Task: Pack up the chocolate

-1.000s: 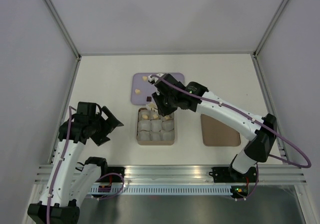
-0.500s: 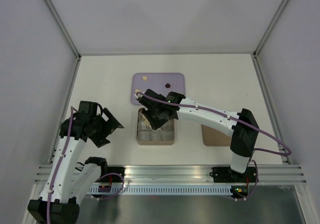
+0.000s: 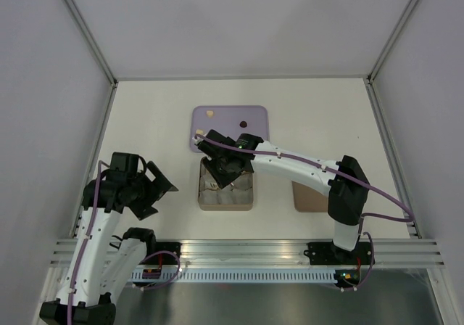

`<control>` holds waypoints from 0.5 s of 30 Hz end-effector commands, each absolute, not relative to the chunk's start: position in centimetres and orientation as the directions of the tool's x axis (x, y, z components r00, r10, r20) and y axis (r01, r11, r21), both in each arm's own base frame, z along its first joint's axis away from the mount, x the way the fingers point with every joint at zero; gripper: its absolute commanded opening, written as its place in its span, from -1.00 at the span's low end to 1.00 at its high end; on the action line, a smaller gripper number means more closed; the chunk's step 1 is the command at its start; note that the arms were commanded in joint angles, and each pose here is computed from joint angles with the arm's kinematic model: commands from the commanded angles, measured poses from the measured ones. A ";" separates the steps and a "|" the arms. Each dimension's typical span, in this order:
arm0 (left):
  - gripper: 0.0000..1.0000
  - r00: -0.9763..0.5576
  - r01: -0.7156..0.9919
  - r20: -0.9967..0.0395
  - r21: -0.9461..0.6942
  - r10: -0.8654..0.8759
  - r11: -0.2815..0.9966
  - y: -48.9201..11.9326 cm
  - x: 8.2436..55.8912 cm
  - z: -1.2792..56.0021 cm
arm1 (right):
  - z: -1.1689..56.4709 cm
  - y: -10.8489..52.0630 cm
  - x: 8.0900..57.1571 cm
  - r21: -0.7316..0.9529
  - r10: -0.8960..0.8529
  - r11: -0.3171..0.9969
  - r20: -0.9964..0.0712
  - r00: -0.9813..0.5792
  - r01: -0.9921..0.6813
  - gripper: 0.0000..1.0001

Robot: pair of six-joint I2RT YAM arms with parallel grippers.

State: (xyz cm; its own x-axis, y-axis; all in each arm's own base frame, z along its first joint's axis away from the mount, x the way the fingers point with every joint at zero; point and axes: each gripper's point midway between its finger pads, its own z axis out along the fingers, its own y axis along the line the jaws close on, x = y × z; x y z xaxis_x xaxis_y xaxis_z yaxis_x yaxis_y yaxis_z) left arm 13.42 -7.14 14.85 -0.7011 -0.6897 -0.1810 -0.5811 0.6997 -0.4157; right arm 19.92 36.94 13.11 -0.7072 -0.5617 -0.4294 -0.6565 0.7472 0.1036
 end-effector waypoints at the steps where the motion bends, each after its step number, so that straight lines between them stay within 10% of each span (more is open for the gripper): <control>1: 0.99 -0.695 -0.594 -0.141 -0.440 -0.705 0.674 -7.8 12.4 16.0 | 14.0 38.1 20.7 0.106 -0.544 0.747 -0.471 -0.695 -0.657 -0.23; 15: 0.99 -0.691 -0.595 -0.146 -0.441 -0.708 0.672 -7.7 12.3 16.4 | 22.4 39.7 23.4 0.110 -0.429 0.757 -0.659 -0.617 -0.644 -0.32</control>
State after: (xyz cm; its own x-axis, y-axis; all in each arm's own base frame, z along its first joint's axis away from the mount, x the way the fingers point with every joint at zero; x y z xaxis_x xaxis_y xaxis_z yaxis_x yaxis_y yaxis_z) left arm 12.66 -6.94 15.20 -0.7001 -0.6911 -0.1797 -0.5871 0.7004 -0.4059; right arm 22.32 39.31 17.65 -0.6663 -0.4970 -0.5558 -0.6496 0.7529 0.1056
